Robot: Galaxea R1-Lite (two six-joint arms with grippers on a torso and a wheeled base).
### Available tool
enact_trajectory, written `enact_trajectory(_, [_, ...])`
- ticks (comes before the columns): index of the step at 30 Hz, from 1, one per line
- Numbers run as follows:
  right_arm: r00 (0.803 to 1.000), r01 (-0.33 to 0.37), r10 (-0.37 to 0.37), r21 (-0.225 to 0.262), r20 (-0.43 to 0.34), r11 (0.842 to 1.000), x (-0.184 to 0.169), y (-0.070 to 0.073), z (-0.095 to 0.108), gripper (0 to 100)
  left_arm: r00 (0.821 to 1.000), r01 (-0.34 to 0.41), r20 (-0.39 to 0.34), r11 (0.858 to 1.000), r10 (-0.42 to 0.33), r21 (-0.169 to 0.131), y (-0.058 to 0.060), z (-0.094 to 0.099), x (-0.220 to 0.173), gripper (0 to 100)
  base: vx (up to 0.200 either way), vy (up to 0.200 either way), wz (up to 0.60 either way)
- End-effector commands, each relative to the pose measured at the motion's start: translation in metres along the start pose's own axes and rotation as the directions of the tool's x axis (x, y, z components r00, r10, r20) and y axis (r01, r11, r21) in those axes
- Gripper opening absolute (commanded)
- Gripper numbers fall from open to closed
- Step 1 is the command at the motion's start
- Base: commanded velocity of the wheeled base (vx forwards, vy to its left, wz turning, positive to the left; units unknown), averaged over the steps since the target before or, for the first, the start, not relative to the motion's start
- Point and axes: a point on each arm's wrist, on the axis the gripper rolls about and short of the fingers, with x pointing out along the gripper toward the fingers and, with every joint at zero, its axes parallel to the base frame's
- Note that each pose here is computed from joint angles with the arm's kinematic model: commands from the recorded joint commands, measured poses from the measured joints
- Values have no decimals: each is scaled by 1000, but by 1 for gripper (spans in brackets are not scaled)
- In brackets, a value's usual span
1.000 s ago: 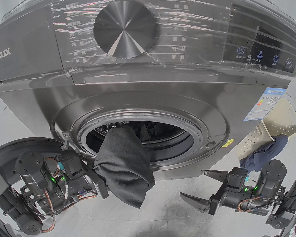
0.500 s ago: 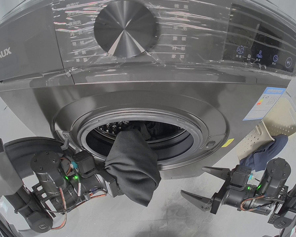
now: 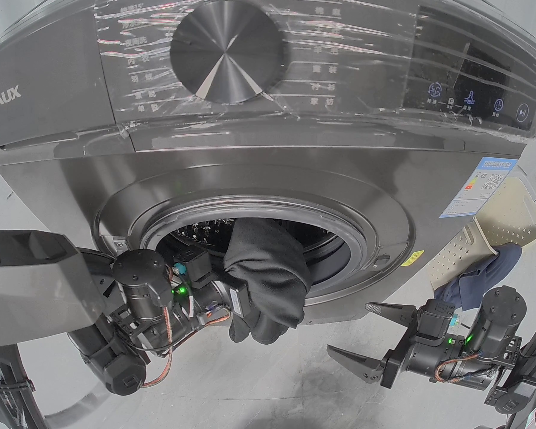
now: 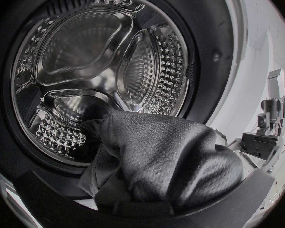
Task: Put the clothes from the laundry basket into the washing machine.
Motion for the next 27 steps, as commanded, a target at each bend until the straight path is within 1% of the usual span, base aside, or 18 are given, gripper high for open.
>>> enact_trajectory(1, [1000, -11, 11, -1, -2, 1000, 1, 3, -1, 100, 1000, -27, -8, 1000, 27, -2, 3, -17, 23, 0, 0, 0, 0])
enact_trajectory(6, [1000, -12, 12, -1, -5, 1000, 1, 3, -1, 100, 999, -31, 28, 1000, 31, -1, 6, -16, 38, 0, 0, 0, 0])
enact_trajectory(7, [1000, -12, 12, 0, -7, 1000, 1, 3, -1, 100, 998, -32, 45, 999, 32, 1, 7, -18, 47, 0, 0, 0, 0])
enact_trajectory(12, [1000, -14, 14, 0, -4, 1000, 2, 3, -1, 100, 998, -23, 58, 1000, 22, 3, 4, -20, 58, 0, 0, 0, 0])
enact_trajectory(16, [1000, -14, 14, -2, -4, 1000, 2, 3, -1, 100, 997, -35, 70, 999, 35, 3, 9, -24, 72, 0, 0, 0, 0])
enact_trajectory(20, [1000, -17, 17, -2, -6, 1000, 2, 4, -1, 100, 993, -65, 97, 998, 65, -3, 11, -17, 91, 0, 0, 0, 0])
enact_trajectory(24, [1000, -30, 30, -3, -6, 1000, 2, 7, -2, 100, 992, -81, 95, 997, 81, -3, 14, -16, 107, 0, 0, 0, 0])
enact_trajectory(26, [1000, -30, 30, -3, -6, 1000, 2, 7, -2, 100, 992, -81, 95, 997, 81, -3, 14, -16, 107, 0, 0, 0, 0])
enact_trajectory(27, [1000, -31, 31, -3, -5, 1000, 2, 7, -1, 100, 991, -89, 104, 996, 89, -4, 14, -13, 120, 0, 0, 0, 0])
